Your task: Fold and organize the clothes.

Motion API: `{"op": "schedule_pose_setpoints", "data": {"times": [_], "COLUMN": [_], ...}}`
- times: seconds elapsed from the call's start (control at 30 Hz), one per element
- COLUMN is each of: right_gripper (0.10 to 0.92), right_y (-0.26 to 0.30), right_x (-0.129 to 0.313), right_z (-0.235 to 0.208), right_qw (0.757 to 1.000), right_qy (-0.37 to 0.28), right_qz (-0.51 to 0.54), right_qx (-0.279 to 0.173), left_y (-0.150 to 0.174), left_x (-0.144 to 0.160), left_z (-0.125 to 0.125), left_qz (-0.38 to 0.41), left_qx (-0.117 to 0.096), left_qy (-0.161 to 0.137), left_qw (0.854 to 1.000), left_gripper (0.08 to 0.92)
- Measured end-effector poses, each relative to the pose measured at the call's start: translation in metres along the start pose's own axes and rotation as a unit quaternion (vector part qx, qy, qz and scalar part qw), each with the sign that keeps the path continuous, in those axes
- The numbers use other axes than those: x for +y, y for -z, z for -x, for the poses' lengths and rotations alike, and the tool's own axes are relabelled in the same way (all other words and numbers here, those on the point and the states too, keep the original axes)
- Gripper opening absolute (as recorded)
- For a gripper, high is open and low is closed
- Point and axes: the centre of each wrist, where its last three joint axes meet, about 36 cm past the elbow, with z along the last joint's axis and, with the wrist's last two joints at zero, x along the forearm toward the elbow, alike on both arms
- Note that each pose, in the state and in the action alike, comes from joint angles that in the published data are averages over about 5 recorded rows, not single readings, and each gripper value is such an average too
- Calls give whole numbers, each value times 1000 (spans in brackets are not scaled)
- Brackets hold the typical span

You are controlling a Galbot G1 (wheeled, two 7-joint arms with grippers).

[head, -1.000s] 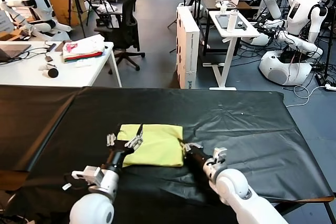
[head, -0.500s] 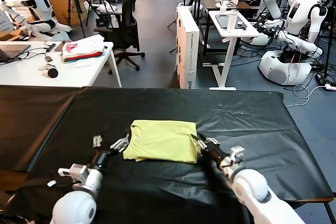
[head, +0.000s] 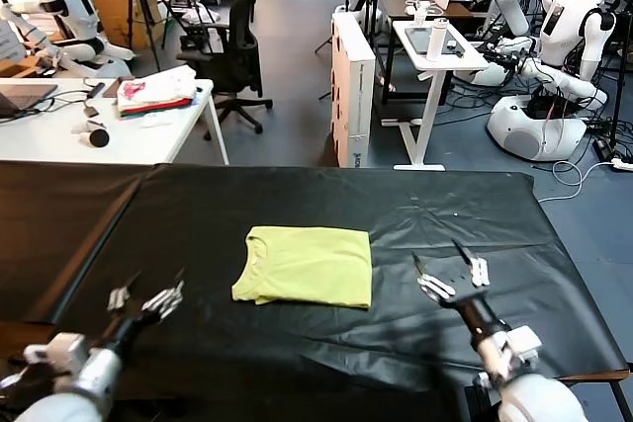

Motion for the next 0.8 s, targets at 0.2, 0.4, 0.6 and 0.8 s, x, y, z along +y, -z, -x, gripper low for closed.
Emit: {"op": "schedule_pose_setpoints", "data": {"times": [0.2,0.4,0.6,0.8], "right_gripper": [907,907,907,907], "right_y": [3,10,14,14], "right_x": [9,23,30,37], "right_z": [-53,-88,-97,-103], "right_qw": [997,989,987,986], "right_qy": [-37,-54,-54,-66], "right_qz": [-15,7,22,34], "right_qx": [68,135,148,150], "left_y": [-6,-6,-6,-9], "left_x": [-4,-10,-14,-18], "left_z": [-48,-73,-85,-88], "left_qz": [5,11,10,7], "left_qx": [57,73,80,101], "left_qy": [26,37,35,25], "left_qw": [998,997,996,995], "left_gripper": [907,907,907,907]}}
